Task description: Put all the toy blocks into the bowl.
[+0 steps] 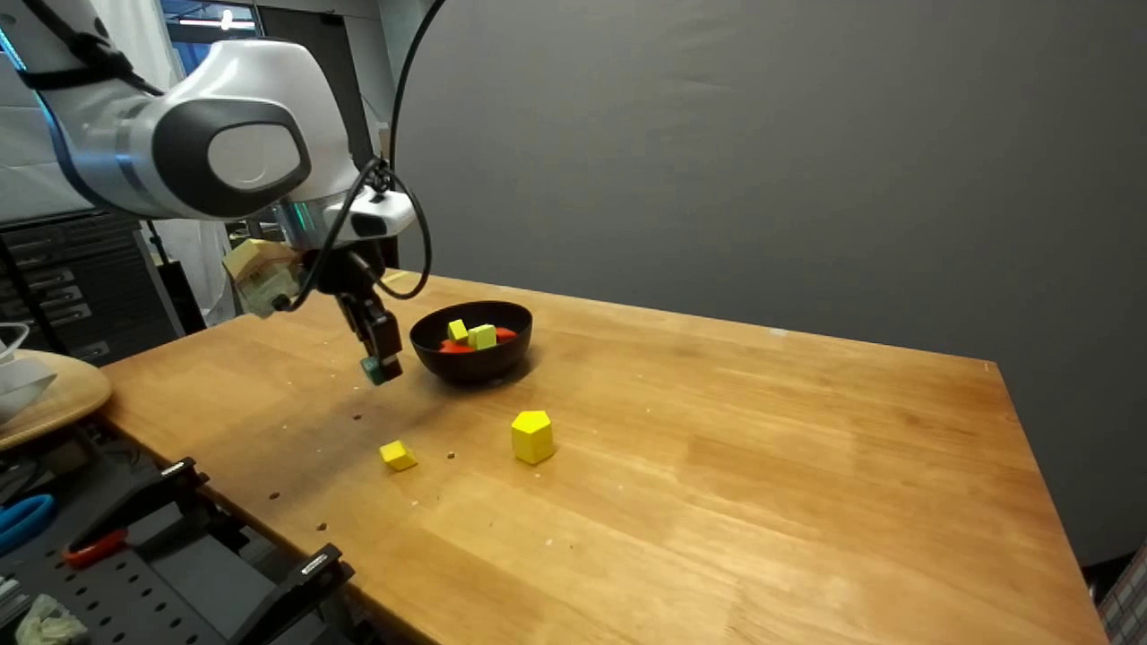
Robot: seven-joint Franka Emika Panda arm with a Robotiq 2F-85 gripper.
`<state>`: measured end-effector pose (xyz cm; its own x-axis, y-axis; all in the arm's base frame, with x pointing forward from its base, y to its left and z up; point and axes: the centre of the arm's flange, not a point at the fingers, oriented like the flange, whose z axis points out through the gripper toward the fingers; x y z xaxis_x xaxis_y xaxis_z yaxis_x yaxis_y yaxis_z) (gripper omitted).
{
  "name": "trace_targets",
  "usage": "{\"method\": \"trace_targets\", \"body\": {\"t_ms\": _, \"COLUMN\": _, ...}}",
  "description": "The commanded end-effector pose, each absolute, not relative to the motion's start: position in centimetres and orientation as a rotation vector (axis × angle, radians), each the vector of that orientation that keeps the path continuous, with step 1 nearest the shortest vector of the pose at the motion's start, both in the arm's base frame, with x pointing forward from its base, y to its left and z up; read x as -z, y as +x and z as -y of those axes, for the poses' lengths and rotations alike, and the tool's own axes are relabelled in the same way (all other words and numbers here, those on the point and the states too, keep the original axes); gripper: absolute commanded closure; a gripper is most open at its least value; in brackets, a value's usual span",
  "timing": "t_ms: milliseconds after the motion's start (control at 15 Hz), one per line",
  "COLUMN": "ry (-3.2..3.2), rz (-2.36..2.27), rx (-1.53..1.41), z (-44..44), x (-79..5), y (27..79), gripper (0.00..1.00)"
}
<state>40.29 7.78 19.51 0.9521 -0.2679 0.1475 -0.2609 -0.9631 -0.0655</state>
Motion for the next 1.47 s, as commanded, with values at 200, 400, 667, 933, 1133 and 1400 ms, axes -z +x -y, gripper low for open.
{"method": "trace_targets", "body": {"t_ms": 200, "ry": -3.073, "rz": -0.364, "rx": 0.616, "z": -6.8, "x": -25.0, "y": 42.6, "gripper": 0.87}}
{"method": "trace_targets", "body": {"t_ms": 400, "ry": -3.057, "rz": -0.369, "rx": 0.604, "z": -6.8, "x": -24.5, "y": 46.1, "gripper": 0.87}}
{"method": "trace_targets", "body": {"t_ms": 667, "ry": -3.051, "rz": -0.341, "rx": 0.564, "z": -9.4, "x": -23.5, "y": 49.1, "gripper": 0.87}}
{"method": "trace_targets", "body": {"t_ms": 933, "ry": -3.072, "rz": -0.376, "rx": 0.477, "z": -11.2, "x": -23.1, "y": 49.8, "gripper": 0.31}}
{"method": "trace_targets", "body": {"t_ms": 1133, "ry": -3.109, "rz": -0.408, "rx": 0.473, "z": -10.3, "x": -25.1, "y": 48.8, "gripper": 0.05}}
{"method": "trace_targets", "body": {"t_ms": 1400, "ry": -3.204, "rz": -0.556, "rx": 0.487, "z": -5.3, "x": -27.8, "y": 46.3, "gripper": 0.0}}
